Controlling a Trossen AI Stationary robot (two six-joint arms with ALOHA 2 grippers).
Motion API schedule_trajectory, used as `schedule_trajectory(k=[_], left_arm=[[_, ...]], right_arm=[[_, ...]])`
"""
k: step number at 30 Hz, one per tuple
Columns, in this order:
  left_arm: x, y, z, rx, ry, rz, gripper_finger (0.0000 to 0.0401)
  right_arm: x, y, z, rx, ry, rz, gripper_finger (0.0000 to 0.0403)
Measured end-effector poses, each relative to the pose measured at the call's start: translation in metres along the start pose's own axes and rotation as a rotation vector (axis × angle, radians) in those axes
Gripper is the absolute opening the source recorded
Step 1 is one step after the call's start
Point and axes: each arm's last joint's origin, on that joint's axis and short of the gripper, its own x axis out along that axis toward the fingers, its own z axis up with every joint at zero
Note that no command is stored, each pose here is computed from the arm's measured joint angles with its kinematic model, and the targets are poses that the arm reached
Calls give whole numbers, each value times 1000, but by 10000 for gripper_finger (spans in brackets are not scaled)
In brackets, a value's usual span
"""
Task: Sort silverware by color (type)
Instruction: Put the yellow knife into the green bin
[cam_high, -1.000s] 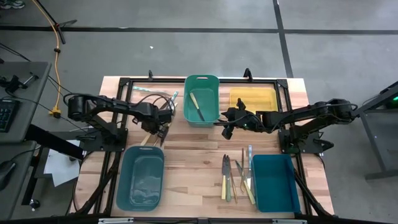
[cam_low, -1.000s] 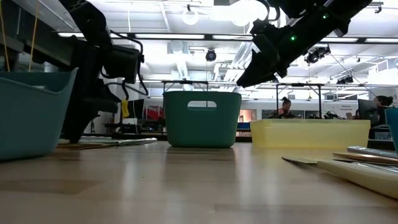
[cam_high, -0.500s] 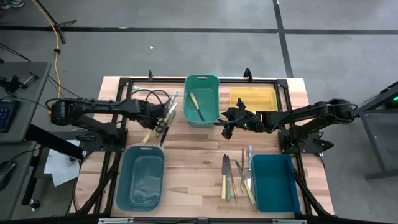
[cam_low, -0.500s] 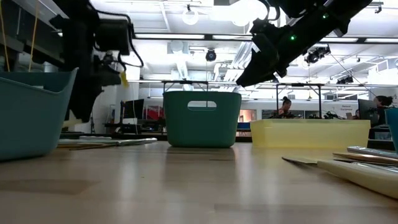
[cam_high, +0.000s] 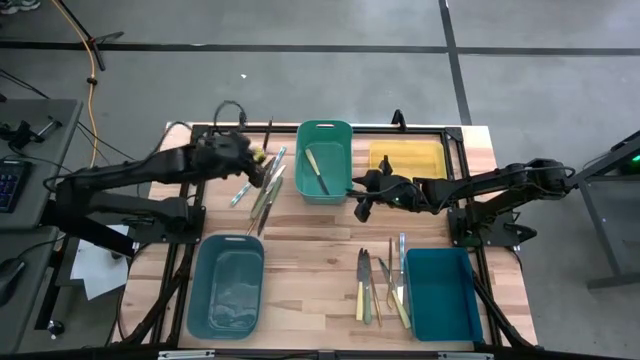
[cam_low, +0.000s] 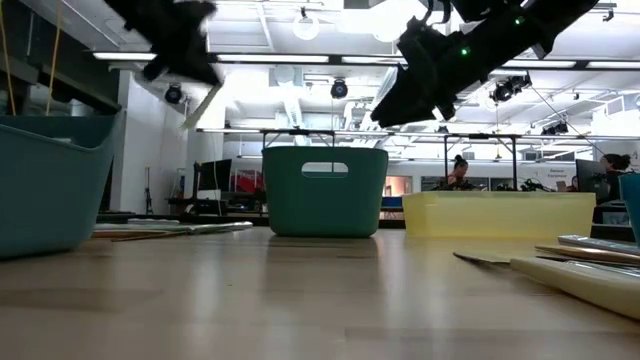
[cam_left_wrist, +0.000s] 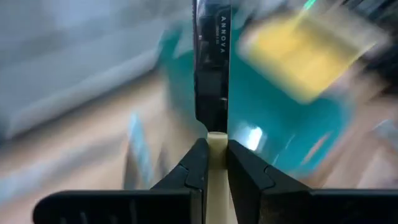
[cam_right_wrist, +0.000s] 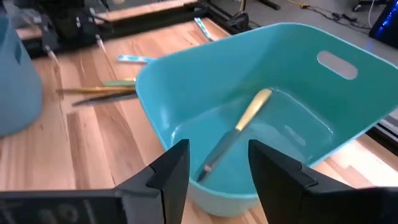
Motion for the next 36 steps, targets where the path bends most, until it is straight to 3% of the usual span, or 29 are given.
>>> schedule_trajectory(k=[5, 11, 16, 27, 32, 36], left_arm=[[1, -7, 5, 99, -271, -211, 31], [22, -11, -40, 129, -466, -471, 31], [19, -9, -68, 109, -656, -635, 31], [21, -9, -78, 135, -630, -649, 31], [19, -17, -55, 96, -615, -639, 31], [29, -33, -27, 182, -474, -529, 31]], right_arm=[[0, 1, 4, 27, -36, 16, 161], [-1, 4, 9, 60, -73, 82, 161], [-3, 10, 15, 68, -140, 128, 161], [-9, 19, 25, 18, -265, 181, 161], [-10, 19, 27, -12, -281, 179, 161], [-14, 20, 37, -1, -393, 192, 161]])
